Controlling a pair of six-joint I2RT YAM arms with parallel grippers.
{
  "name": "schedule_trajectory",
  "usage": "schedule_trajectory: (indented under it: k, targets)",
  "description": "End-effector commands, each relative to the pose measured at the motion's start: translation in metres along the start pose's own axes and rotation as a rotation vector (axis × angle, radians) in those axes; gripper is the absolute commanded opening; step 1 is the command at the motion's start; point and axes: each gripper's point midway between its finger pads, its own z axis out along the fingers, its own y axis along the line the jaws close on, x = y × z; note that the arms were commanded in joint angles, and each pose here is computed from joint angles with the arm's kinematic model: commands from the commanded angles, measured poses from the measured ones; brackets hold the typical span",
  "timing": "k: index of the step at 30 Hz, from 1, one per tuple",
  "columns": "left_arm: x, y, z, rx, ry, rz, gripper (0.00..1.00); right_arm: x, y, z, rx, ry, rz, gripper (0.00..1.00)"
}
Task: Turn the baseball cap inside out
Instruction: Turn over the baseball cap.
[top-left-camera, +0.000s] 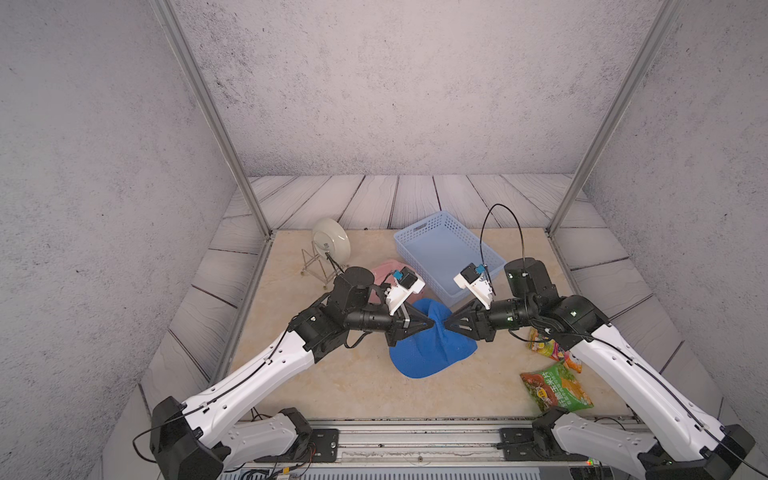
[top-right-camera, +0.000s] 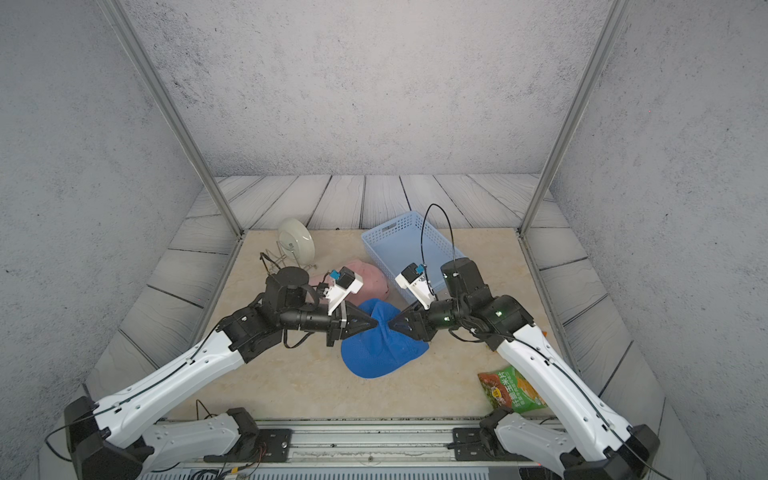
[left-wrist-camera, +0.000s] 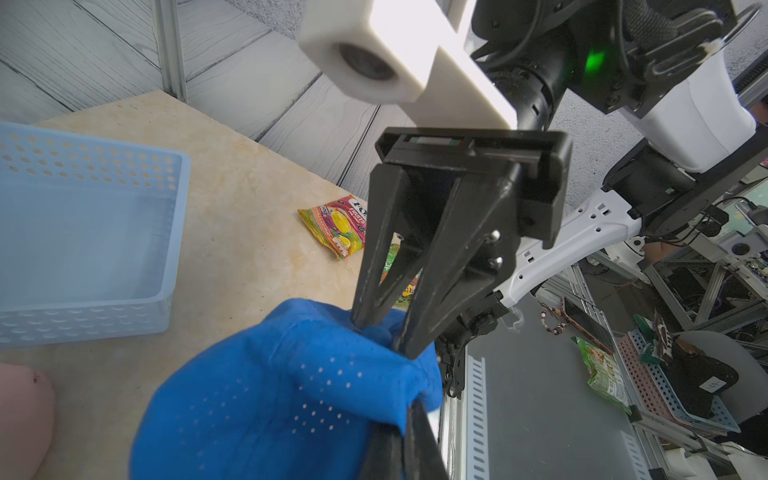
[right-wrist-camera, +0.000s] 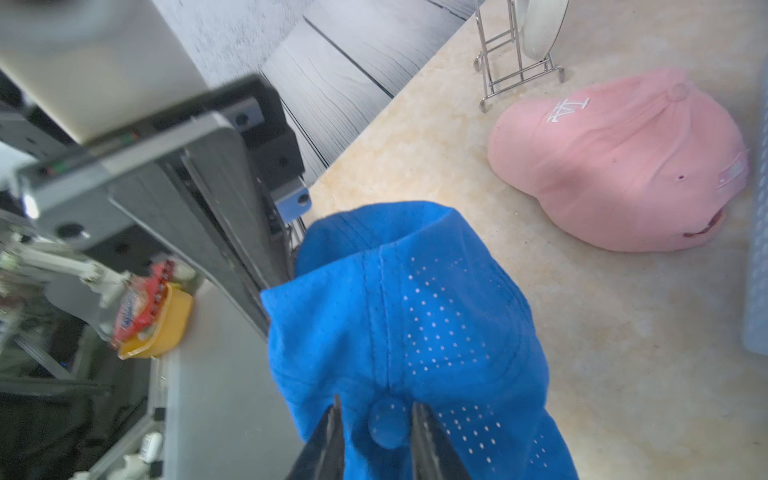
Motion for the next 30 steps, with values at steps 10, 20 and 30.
schedule_trajectory:
  k: [10, 20, 30]
  targets:
    - [-0.02, -0.009, -0.006, 0.022, -0.054, 0.051, 0.0, 0.005, 0.004, 0.0, -0.025, 0.007, -0.005, 0.51]
    - [-0.023, -0.012, -0.007, 0.034, -0.064, 0.057, 0.0, 0.014, -0.001, 0.01, -0.052, 0.025, -0.01, 0.84]
    - [-0.014, 0.005, -0.004, -0.046, -0.04, 0.034, 0.0, 0.002, 0.002, 0.004, -0.041, -0.039, 0.002, 0.22]
